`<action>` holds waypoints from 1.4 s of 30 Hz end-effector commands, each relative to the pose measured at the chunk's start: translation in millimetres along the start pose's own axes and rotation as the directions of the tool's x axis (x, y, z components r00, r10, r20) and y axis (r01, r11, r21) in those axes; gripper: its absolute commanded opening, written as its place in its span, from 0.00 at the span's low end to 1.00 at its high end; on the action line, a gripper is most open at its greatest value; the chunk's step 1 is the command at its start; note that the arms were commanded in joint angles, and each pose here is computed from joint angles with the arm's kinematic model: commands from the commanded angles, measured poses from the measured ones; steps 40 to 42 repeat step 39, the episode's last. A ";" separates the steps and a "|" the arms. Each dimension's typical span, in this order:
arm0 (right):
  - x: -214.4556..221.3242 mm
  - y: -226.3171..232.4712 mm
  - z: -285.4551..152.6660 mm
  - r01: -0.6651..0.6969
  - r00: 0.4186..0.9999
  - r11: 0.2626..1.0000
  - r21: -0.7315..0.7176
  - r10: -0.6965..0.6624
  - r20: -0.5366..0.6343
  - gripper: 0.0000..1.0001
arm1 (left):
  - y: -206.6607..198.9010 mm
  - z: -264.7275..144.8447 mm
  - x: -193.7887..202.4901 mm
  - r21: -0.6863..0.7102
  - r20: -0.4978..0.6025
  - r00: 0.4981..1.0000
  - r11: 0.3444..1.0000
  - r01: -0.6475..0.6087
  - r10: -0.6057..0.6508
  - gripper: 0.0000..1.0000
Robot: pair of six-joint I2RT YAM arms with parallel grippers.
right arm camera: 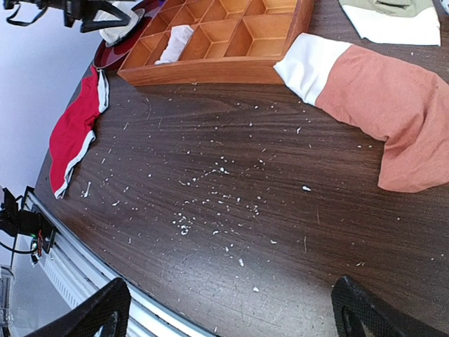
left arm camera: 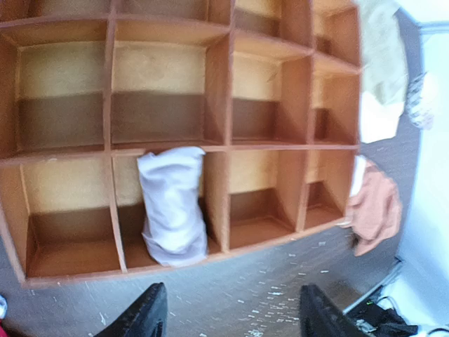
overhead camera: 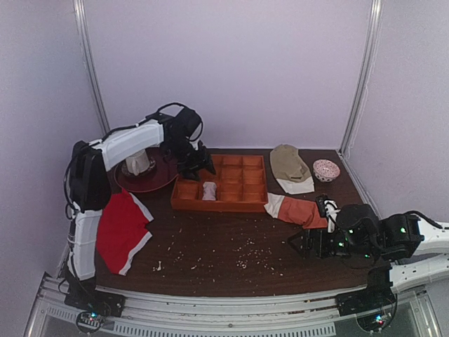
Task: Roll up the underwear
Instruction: Place the underwear in the storage box, then reset both arms
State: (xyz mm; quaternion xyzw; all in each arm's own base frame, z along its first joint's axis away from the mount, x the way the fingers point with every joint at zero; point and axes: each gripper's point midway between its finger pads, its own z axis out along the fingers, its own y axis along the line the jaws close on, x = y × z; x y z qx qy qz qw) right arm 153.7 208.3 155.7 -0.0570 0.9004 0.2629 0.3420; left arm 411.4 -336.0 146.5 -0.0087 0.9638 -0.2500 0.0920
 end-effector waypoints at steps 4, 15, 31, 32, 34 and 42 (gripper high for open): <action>-34.3 -3.0 -10.1 0.020 0.993 0.996 0.088 -0.030 0.110 1.00 | -30.6 -72.2 1.4 0.144 0.158 0.985 0.985 -0.099 0.076 0.82; -73.7 2.5 -8.0 0.004 0.985 0.983 0.183 -0.035 0.169 1.00 | 6.2 -131.0 56.3 0.016 0.348 0.909 0.968 -0.251 0.230 0.91; -111.1 31.0 16.2 0.114 0.982 0.946 0.305 -0.154 0.111 1.00 | 60.7 -163.3 94.0 -0.096 0.466 0.845 0.964 -0.247 0.263 0.98; -112.0 31.4 16.7 0.117 0.981 0.945 0.305 -0.158 0.113 1.00 | 61.1 -165.2 93.8 -0.098 0.474 0.841 0.964 -0.246 0.262 0.98; -112.7 32.6 17.3 0.116 0.981 0.946 0.302 -0.158 0.117 1.00 | 62.4 -165.9 93.1 -0.105 0.479 0.838 0.964 -0.243 0.264 0.98; -115.5 33.6 16.6 0.119 0.978 0.947 0.298 -0.163 0.128 1.00 | 63.1 -164.4 92.8 -0.108 0.475 0.839 0.964 -0.242 0.263 0.98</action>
